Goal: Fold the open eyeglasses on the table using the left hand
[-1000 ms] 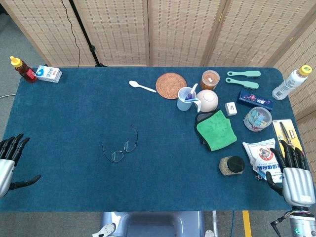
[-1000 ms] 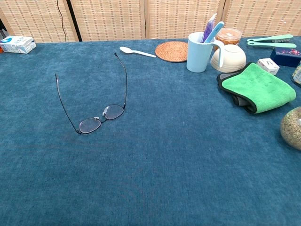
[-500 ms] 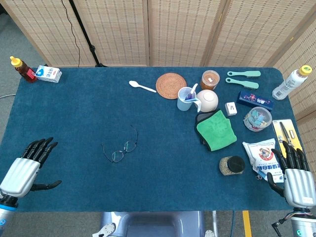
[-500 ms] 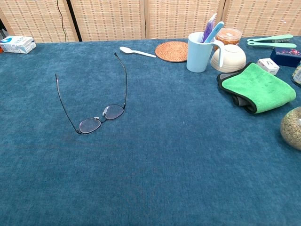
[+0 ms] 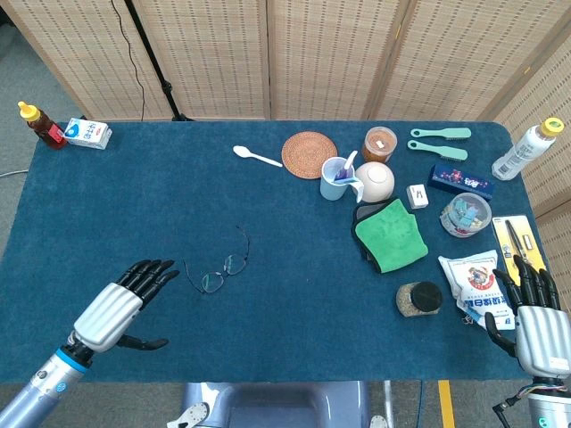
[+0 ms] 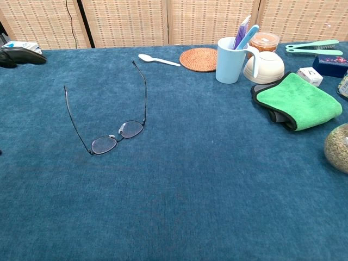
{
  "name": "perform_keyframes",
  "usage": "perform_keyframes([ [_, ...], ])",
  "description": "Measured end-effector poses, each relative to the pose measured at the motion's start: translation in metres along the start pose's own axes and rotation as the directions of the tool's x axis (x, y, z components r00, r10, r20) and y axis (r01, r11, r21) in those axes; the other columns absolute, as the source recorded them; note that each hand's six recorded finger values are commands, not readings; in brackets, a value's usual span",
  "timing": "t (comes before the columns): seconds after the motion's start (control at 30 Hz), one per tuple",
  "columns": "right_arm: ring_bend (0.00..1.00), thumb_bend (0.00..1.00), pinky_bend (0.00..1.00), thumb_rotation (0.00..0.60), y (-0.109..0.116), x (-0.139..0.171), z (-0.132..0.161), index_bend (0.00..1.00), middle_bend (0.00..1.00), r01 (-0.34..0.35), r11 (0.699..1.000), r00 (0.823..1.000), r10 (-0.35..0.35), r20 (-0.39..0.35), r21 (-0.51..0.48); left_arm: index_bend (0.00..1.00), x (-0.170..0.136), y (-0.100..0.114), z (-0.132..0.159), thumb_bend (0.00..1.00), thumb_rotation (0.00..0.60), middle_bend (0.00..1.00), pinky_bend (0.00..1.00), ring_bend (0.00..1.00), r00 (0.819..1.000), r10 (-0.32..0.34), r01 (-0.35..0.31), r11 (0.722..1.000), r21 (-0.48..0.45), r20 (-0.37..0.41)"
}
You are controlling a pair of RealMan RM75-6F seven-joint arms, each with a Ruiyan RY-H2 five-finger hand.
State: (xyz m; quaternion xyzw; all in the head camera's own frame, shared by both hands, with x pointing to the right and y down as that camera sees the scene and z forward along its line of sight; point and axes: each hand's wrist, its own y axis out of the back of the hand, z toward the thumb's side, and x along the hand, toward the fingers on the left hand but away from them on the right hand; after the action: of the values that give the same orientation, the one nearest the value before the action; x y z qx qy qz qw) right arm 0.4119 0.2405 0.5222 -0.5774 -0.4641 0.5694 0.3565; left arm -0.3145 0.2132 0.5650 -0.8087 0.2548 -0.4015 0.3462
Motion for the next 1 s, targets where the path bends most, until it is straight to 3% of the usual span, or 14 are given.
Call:
perform_keyframes([
  [0.27,0.00,0.43,0.00,0.600,0.002,0.001,-0.001,0.17,0.00,0.004,1.000,1.000,-0.004,0.006,0.002,0.07,0.023,-0.029,0.021,0.07,0.415,0.04,0.07,0.02,0.994,-0.084,0.089,0.994,-0.070,0.077],
  [0.57,0.00,0.43,0.00,0.600,0.000,0.000,-0.001,0.17,0.00,0.000,1.000,1.000,0.000,0.007,0.003,0.07,0.044,-0.049,0.035,0.07,0.416,0.04,0.07,0.03,0.985,-0.129,0.144,0.980,-0.134,0.115],
  [1.0,0.00,0.43,0.00,0.600,0.000,0.000,-0.002,0.18,0.00,-0.003,1.000,1.000,0.002,0.017,0.008,0.07,0.067,-0.072,0.021,0.07,0.416,0.04,0.07,0.03,0.982,-0.173,0.184,0.964,-0.191,0.075],
])
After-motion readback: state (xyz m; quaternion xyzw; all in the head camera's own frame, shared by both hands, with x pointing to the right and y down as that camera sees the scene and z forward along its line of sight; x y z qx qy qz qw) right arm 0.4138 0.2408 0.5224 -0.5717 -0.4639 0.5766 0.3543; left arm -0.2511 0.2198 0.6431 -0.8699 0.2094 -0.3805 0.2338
